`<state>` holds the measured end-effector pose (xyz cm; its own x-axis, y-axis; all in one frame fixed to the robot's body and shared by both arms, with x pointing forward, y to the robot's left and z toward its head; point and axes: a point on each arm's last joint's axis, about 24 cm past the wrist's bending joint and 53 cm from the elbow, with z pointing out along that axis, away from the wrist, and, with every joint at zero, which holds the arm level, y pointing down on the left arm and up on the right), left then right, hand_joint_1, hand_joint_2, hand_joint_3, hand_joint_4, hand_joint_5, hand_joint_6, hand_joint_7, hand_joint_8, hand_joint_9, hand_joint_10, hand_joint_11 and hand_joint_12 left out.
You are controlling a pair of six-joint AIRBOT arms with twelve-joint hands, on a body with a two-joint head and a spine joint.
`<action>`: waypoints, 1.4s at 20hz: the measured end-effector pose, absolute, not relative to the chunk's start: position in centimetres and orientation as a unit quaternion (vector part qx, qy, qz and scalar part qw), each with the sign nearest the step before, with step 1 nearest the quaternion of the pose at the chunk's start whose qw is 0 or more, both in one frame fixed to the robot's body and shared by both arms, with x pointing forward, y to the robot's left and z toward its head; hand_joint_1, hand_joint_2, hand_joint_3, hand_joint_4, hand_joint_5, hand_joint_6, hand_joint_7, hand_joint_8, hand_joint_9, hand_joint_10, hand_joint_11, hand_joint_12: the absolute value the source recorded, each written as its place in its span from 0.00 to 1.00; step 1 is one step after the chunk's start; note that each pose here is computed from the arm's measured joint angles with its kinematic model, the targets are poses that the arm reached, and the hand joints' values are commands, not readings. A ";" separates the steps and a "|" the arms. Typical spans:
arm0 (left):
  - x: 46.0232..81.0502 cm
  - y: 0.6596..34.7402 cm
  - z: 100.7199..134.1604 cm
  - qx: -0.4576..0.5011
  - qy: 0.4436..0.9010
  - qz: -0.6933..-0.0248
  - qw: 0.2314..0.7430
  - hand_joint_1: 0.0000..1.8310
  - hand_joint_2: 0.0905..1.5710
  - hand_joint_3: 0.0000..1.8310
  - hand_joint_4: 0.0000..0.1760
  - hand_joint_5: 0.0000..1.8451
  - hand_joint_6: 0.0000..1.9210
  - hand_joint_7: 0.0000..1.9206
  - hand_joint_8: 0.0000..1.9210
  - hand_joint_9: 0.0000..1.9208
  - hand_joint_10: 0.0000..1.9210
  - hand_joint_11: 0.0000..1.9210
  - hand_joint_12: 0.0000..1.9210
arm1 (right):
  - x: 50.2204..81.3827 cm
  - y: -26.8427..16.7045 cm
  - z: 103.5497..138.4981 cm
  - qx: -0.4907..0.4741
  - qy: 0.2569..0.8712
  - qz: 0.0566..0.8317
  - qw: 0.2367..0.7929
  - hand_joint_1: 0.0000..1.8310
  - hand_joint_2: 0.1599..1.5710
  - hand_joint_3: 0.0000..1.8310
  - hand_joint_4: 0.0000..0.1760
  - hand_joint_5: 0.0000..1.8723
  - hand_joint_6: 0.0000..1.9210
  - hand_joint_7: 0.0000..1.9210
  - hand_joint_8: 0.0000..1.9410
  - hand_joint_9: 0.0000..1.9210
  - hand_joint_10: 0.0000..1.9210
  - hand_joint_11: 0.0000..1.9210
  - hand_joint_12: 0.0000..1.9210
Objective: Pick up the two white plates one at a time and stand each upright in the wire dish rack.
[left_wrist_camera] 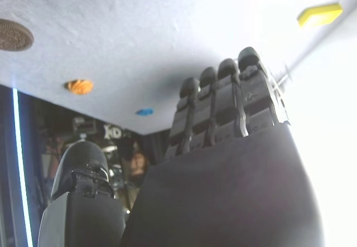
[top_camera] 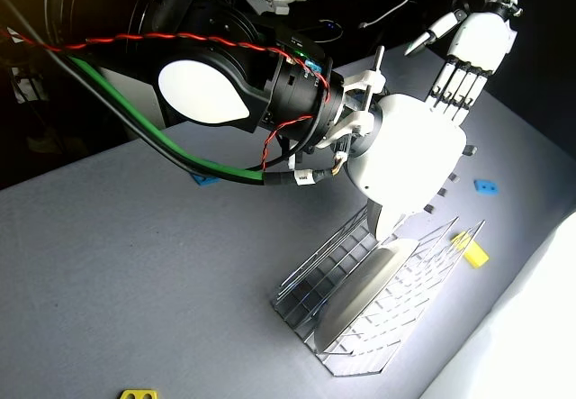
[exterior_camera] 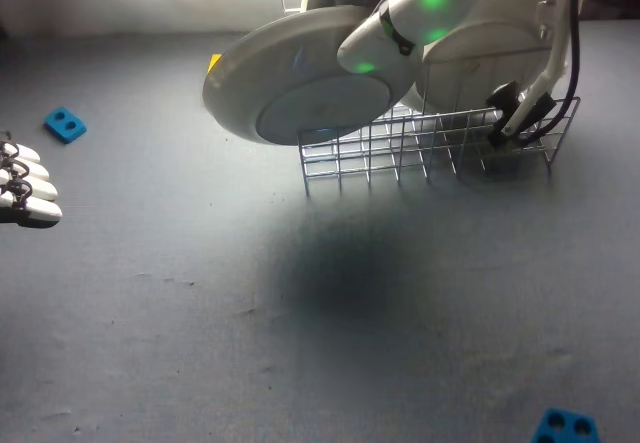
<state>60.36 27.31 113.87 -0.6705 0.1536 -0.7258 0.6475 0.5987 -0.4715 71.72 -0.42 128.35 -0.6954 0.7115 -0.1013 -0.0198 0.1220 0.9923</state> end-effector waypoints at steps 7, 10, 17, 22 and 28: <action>60.4 27.3 113.8 0.241 0.832 -0.378 0.327 0.00 0.70 0.00 0.00 0.03 0.00 0.02 0.00 0.00 0.00 0.00 0.00 | 73.0 -0.1 128.5 0.252 0.684 0.612 0.307 0.76 0.64 0.00 0.00 0.53 0.49 0.58 0.36 0.53 0.56 0.45 0.73; 60.4 27.3 113.8 0.241 0.832 -0.377 0.327 0.00 0.71 0.00 0.00 0.03 0.00 0.02 0.00 0.00 0.00 0.00 0.00 | 73.1 0.1 128.5 0.241 0.688 0.607 0.317 0.76 0.64 0.00 0.00 0.53 0.49 0.58 0.36 0.54 0.55 0.48 0.71; 60.4 27.3 113.9 0.241 0.832 -0.378 0.327 0.00 0.70 0.00 0.00 0.04 0.00 0.02 0.00 0.00 0.00 0.00 0.00 | 73.3 0.0 128.2 0.226 0.690 0.601 0.334 0.76 0.64 0.00 0.00 0.54 0.46 0.60 0.36 0.54 0.54 0.47 0.71; 60.4 27.3 113.8 0.242 0.832 -0.378 0.326 0.00 0.71 0.00 0.00 0.04 0.00 0.03 0.00 0.01 0.00 0.00 0.00 | 73.6 -0.3 128.2 0.218 0.693 0.595 0.345 0.77 0.63 0.00 0.00 0.59 0.27 0.61 0.38 0.56 0.61 0.46 0.81; 60.3 27.3 113.7 0.243 0.833 -0.376 0.325 0.00 0.72 0.00 0.00 0.05 0.01 0.03 0.01 0.01 0.00 0.01 0.00 | 74.3 -2.3 128.4 0.230 0.686 0.591 0.357 0.77 0.62 0.00 0.00 0.60 0.27 0.63 0.32 0.58 0.58 0.47 0.81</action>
